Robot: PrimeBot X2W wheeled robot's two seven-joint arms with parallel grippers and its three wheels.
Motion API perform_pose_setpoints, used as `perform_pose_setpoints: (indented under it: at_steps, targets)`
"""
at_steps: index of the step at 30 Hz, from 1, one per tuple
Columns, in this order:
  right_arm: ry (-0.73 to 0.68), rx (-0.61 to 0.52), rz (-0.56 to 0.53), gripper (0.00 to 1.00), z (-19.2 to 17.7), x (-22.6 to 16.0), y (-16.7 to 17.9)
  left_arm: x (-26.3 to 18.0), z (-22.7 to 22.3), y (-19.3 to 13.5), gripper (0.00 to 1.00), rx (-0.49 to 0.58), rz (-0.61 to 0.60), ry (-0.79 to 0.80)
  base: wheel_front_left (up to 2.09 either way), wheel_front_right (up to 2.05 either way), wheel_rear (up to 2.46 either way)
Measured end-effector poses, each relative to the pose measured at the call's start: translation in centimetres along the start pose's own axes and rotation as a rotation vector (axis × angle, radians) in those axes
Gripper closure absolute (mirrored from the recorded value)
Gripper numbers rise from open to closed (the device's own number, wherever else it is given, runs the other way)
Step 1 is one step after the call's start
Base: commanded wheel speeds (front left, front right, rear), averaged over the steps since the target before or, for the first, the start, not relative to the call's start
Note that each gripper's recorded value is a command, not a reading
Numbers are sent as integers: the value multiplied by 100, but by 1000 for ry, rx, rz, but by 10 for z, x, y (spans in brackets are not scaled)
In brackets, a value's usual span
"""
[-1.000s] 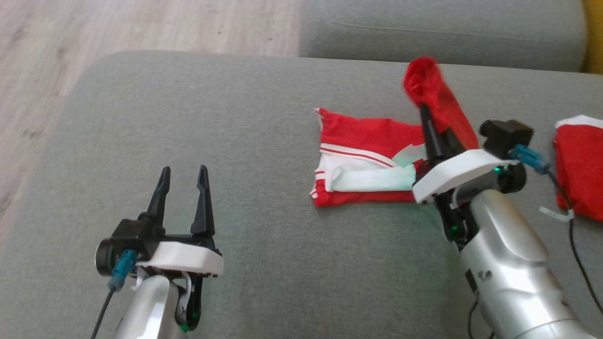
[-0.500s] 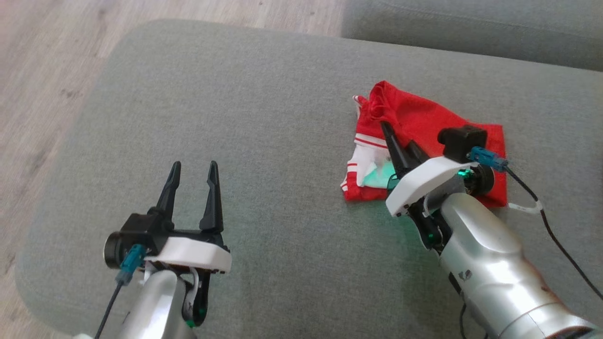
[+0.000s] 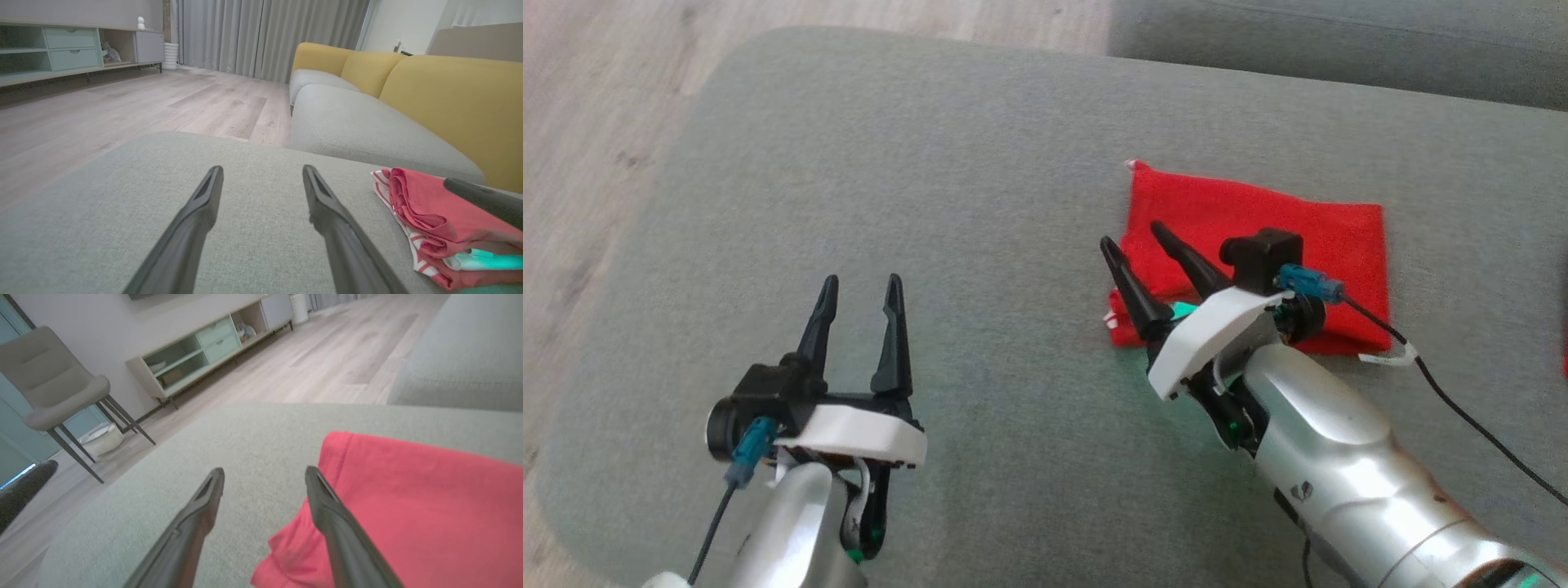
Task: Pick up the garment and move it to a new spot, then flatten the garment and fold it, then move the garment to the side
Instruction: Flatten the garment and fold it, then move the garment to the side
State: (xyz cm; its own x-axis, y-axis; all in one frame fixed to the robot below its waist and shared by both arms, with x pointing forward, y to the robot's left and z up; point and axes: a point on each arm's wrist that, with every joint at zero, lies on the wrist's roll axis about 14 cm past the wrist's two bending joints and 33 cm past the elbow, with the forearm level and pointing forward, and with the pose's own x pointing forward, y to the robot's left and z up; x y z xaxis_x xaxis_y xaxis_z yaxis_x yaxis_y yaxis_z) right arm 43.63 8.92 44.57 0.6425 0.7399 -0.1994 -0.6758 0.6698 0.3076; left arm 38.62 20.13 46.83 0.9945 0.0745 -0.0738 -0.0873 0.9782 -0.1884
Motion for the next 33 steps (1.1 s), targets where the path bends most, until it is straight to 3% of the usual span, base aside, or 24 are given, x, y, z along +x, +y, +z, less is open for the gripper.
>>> perform_pose_setpoints:
  at_steps: [3, 6, 10, 13, 22, 27, 33]
  targets:
    - [-52, -1, -8, 0, 16, -5, -2, 4, 2, -7, 0, -3, -19, -7, 0, 0, 0]
    - [-133, -77, -61, 0, 51, -10, -21, 9, 7, -16, 0, -8, -46, -24, 0, 0, 0]
    - [-346, -146, -213, 0, 128, -36, -66, 16, 17, -31, 0, -16, -81, -56, 0, 0, 0]
    - [-436, -202, -328, 0, 152, -70, -94, 20, 22, -41, 0, -23, -108, -71, 0, 0, 0]
    - [-407, -202, -595, 0, 90, -169, -135, 15, 13, -55, 0, -39, -142, -51, 0, 0, 0]
    - [-404, -174, -666, 0, 69, -203, -138, 9, 8, -56, 0, -38, -145, -41, 0, 0, 0]
    - [-378, -111, -696, 0, 44, -219, -135, 6, 4, -51, 0, -35, -129, -32, 0, 0, 0]
